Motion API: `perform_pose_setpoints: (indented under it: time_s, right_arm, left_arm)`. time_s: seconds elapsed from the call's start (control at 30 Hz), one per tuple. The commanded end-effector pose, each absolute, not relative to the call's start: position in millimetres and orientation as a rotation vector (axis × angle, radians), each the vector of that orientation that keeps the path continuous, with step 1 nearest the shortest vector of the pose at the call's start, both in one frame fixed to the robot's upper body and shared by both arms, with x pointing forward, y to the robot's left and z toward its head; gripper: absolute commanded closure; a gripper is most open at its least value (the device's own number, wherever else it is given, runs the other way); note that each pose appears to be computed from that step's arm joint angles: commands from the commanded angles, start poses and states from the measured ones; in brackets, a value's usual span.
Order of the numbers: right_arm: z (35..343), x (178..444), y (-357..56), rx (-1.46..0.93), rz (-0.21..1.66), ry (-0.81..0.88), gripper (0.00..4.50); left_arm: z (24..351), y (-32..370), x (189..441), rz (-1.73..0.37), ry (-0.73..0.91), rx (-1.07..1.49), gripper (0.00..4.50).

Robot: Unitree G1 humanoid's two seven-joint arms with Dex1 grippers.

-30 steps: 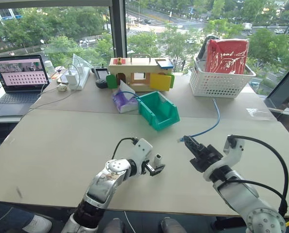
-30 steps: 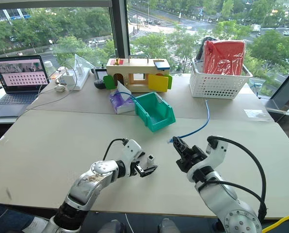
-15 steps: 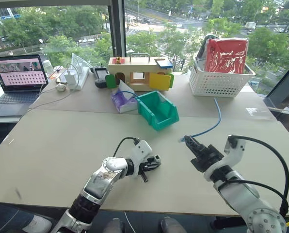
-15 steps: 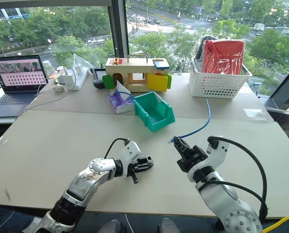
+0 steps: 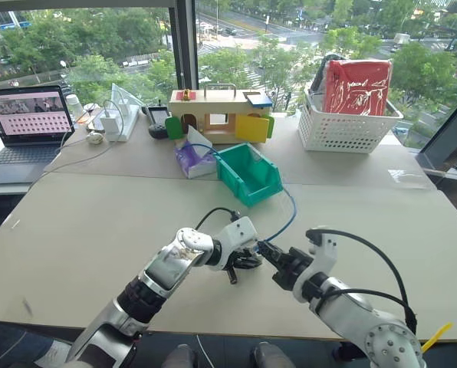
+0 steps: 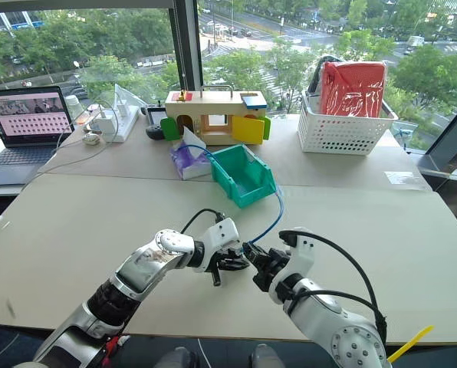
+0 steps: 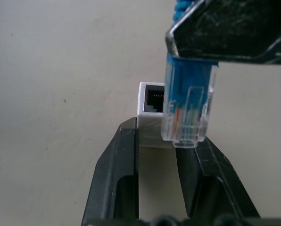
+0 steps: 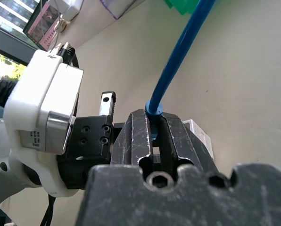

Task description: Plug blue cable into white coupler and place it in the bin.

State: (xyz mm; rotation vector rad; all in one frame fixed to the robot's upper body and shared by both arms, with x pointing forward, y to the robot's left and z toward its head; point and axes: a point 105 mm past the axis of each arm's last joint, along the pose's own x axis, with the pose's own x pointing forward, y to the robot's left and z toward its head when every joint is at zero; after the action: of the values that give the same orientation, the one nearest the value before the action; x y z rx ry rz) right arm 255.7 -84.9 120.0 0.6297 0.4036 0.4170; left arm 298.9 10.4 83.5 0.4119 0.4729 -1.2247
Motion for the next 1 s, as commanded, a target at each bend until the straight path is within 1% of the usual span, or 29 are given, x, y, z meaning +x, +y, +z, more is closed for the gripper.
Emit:
perform_pose_setpoints:
  time_s: [0.03, 0.23, 0.37, 0.5, 1.0]
  right_arm:
    - [124, 257, -88, 0.609, 0.408, 0.390, 4.50]
    - [122, 259, -92, 0.597, 0.386, 0.388, 4.50]
    - [129, 264, -98, 0.606, 0.353, 0.335, 4.50]
    - [130, 264, -100, 0.614, 0.343, 0.324, 4.50]
    - [114, 260, -100, 0.588, 0.312, 0.398, 4.50]
  left_arm:
    - [90, 7, 300, -1.218, 0.461, 0.453, 3.88]
    - [90, 6, 299, -1.216, 0.466, 0.463, 3.88]
    - [89, 6, 298, -1.218, 0.471, 0.456, 3.88]
    - [88, 6, 298, -1.219, 0.473, 0.453, 3.88]
    - [96, 7, 300, -1.199, 0.504, 0.400, 3.88]
